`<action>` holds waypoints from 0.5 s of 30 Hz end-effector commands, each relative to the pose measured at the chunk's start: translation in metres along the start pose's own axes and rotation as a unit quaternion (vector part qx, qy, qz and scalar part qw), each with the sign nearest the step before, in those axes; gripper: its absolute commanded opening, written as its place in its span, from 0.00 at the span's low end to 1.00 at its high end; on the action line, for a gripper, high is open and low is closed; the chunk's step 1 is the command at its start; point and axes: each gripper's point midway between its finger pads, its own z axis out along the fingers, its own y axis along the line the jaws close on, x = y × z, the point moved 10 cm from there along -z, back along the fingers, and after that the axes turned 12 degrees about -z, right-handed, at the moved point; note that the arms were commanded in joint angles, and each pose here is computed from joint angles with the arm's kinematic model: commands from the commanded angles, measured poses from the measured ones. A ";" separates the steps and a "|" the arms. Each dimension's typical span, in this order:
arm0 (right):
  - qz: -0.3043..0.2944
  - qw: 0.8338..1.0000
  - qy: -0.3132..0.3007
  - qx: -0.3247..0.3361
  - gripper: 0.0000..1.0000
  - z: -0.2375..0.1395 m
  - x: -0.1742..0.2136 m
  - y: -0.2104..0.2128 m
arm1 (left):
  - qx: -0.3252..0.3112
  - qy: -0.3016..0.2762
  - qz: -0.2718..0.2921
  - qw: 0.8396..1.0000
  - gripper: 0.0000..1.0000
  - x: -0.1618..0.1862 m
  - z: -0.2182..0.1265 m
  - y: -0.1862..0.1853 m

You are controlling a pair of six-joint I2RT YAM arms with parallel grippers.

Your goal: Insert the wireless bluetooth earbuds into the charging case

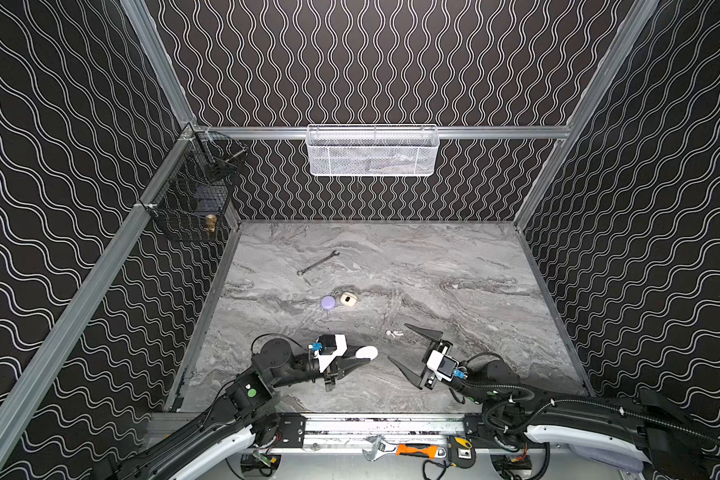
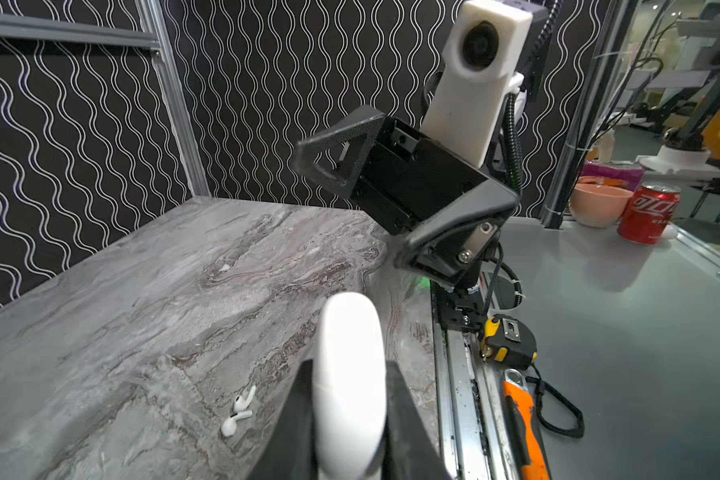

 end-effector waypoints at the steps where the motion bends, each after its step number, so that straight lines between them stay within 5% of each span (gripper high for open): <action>1: 0.010 0.999 0.005 -0.040 0.77 0.007 -0.002 0.005 | 0.024 -0.013 0.027 0.999 0.00 -0.007 0.003 -0.003; 15: 0.021 0.999 0.029 -0.017 0.74 0.025 0.004 0.004 | 0.031 -0.002 0.022 0.999 0.00 -0.006 0.005 -0.002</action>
